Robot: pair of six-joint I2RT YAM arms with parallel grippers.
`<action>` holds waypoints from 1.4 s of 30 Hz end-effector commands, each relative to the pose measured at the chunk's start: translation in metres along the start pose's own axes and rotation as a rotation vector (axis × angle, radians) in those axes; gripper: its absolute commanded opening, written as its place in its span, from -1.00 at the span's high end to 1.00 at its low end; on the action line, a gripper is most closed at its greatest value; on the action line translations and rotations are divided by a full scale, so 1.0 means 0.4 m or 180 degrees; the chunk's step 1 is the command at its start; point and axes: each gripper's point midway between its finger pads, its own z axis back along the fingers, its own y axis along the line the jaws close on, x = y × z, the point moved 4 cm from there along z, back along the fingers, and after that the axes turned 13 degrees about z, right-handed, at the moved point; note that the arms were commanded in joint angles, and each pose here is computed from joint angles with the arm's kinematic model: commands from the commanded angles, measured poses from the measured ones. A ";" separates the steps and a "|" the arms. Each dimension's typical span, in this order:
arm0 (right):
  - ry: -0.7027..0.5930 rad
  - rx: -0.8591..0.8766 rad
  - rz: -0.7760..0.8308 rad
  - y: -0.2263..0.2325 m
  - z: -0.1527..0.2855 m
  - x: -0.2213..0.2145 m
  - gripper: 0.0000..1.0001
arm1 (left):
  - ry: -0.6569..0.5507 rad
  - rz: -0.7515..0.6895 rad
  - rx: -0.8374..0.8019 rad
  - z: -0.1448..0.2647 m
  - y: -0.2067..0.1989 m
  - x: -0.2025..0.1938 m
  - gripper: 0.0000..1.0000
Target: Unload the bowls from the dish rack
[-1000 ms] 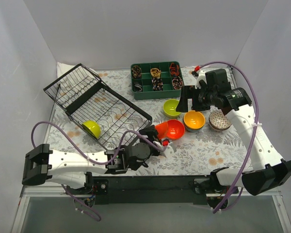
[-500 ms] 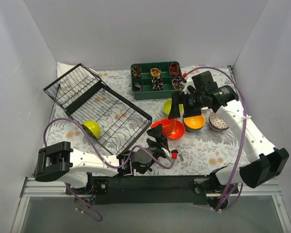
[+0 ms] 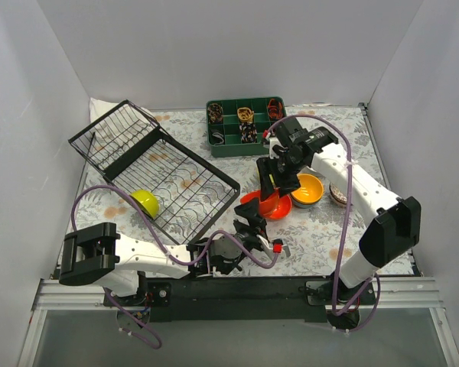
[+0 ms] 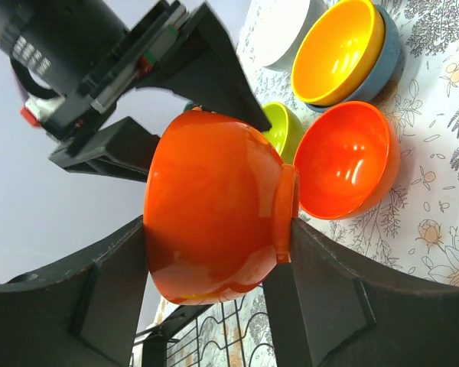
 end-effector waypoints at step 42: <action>-0.2183 -0.1081 -0.0005 -0.240 0.038 0.046 0.97 | 0.1244 0.4332 -0.0164 0.011 0.131 -0.048 -0.96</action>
